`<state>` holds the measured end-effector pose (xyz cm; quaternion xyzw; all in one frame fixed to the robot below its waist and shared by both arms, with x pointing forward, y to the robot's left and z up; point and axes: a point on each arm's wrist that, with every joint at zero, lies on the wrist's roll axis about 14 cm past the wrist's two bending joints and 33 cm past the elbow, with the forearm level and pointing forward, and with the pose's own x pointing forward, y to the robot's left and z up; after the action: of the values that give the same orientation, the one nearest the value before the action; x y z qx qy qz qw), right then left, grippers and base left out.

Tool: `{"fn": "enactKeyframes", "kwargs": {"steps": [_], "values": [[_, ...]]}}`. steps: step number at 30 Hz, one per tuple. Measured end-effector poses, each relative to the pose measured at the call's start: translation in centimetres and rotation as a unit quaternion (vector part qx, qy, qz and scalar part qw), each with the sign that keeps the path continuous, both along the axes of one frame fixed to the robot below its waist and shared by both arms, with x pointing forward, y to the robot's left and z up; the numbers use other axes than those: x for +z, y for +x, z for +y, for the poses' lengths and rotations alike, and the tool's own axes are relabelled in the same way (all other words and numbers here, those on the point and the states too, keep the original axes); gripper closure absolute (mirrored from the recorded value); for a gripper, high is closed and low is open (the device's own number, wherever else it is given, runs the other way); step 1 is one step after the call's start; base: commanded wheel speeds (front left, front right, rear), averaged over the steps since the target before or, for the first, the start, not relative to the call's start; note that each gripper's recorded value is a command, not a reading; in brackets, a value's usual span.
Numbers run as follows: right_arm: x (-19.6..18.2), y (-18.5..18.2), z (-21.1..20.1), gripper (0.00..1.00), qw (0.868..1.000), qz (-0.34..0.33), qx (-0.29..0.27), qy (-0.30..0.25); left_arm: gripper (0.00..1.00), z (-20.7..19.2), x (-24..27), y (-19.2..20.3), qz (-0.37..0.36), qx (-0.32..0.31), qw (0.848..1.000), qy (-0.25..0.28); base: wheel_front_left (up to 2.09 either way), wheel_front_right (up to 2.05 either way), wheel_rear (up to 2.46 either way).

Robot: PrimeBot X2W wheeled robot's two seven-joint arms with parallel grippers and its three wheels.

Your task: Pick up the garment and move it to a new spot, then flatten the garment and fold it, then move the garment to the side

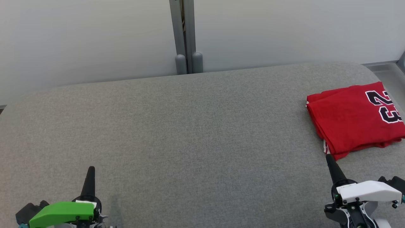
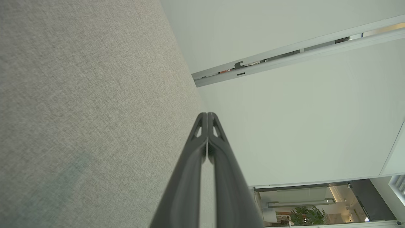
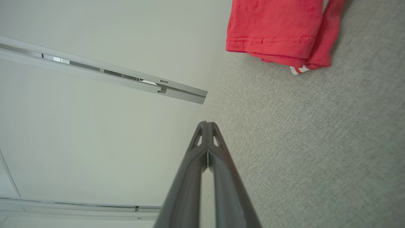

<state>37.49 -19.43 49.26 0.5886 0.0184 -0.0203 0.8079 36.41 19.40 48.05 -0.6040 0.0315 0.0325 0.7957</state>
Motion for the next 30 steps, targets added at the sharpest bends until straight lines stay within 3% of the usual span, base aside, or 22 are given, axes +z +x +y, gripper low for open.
{"fn": "enactKeyframes", "kwargs": {"steps": [30], "values": [[0.8,0.9,-0.4,1.00,0.993,-0.015,0.000,0.115,1.00,0.3,1.6,1.7,-0.026,0.000,0.995,-0.101,0.00,0.00,0.00]]}}
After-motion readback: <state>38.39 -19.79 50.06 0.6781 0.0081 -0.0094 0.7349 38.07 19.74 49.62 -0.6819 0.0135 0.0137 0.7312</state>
